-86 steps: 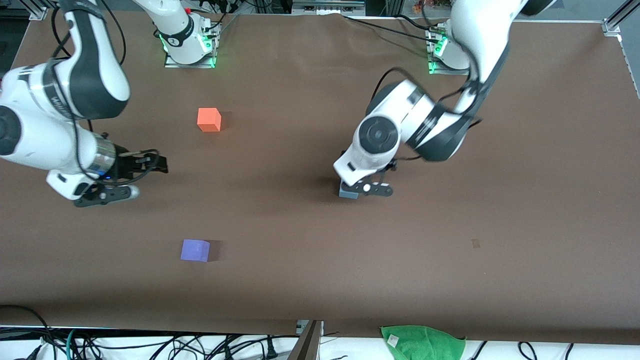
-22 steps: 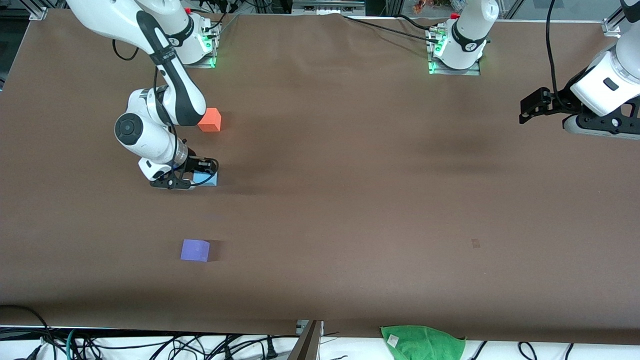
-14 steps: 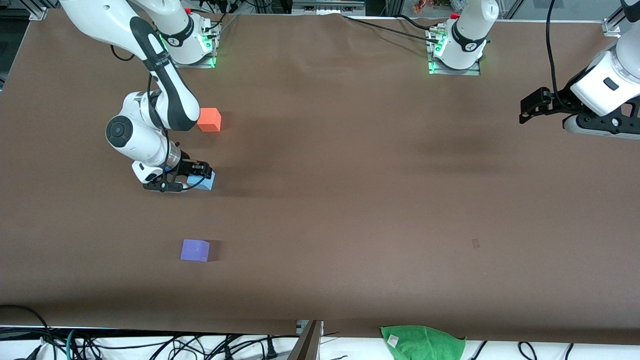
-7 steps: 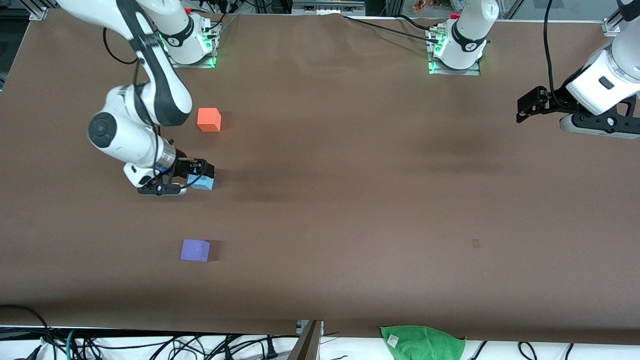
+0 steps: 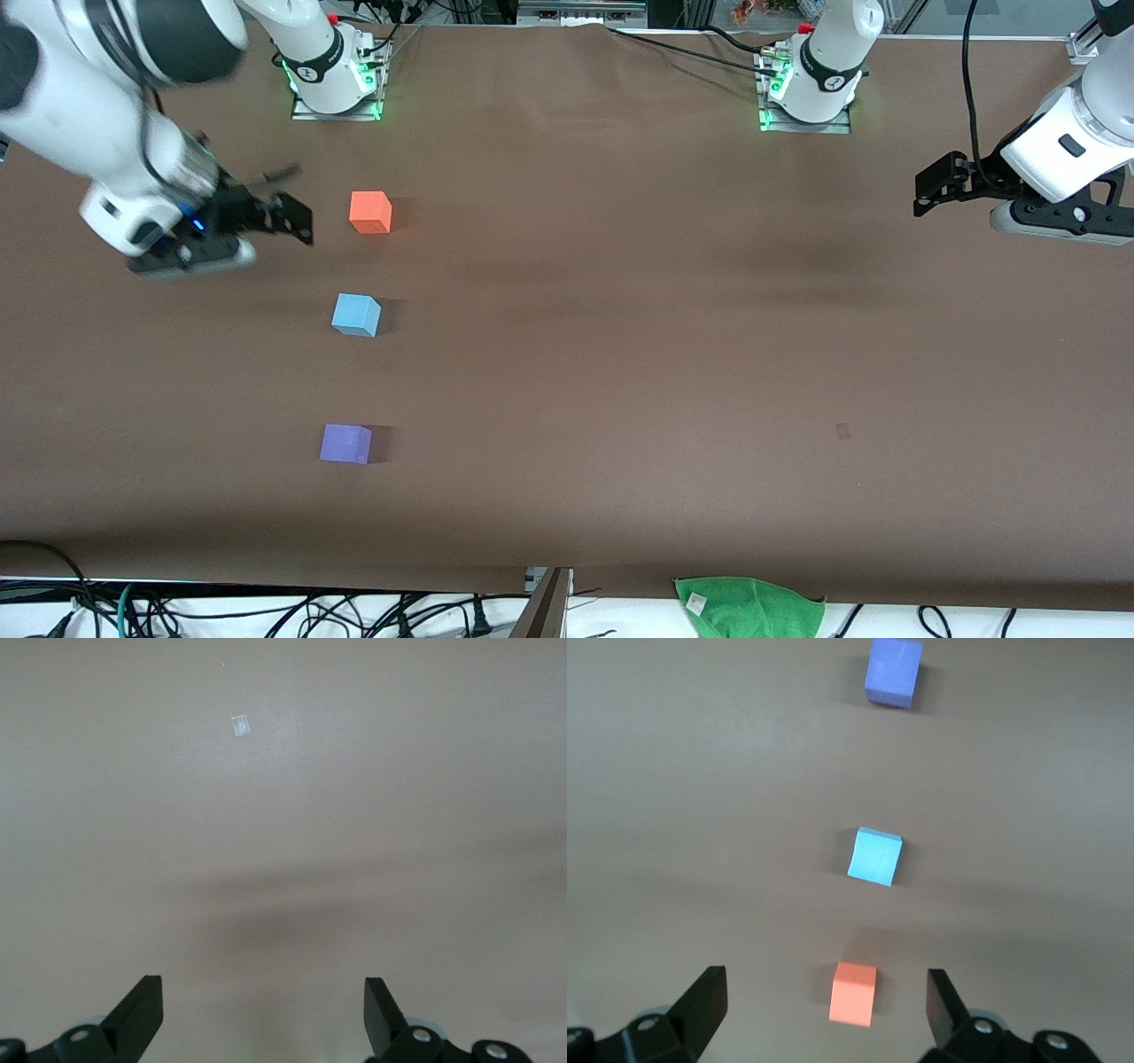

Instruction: Place blue block between orange and purple blocks

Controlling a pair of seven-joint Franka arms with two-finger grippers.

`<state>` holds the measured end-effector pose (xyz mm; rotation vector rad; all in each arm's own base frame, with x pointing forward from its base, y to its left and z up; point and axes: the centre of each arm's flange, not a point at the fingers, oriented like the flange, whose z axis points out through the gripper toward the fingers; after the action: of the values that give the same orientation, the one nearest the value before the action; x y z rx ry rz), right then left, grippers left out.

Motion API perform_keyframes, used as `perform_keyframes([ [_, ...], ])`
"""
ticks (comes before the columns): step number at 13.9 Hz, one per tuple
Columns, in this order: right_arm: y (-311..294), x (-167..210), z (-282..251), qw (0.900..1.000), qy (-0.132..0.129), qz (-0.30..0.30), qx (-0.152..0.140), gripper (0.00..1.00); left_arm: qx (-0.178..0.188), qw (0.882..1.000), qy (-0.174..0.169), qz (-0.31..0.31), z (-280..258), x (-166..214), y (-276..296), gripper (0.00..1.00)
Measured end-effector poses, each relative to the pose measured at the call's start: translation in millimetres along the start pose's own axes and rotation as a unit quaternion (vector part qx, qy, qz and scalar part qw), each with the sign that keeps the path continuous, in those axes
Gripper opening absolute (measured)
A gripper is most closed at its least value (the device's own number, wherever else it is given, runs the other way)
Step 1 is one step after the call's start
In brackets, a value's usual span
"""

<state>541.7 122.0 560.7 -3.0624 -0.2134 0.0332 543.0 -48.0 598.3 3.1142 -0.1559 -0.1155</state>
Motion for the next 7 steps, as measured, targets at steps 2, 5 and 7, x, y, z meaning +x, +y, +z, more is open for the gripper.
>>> perform_keyframes([
  [2,12.3,-4.6,-44.6,1.0,0.01,0.002,-0.014,1.0,0.0,1.0,0.0,0.0,0.0,0.0,0.3,1.0],
  [5,27.2,1.4,-65.2,0.999,0.013,-0.013,-0.04,1.0,0.0,1.0,0.0,0.0,0.0,0.0,0.5,1.0],
  [7,28.9,6.9,-58.3,0.999,0.006,-0.013,-0.043,1.0,0.0,1.0,0.0,0.001,0.0,0.0,0.6,1.0],
])
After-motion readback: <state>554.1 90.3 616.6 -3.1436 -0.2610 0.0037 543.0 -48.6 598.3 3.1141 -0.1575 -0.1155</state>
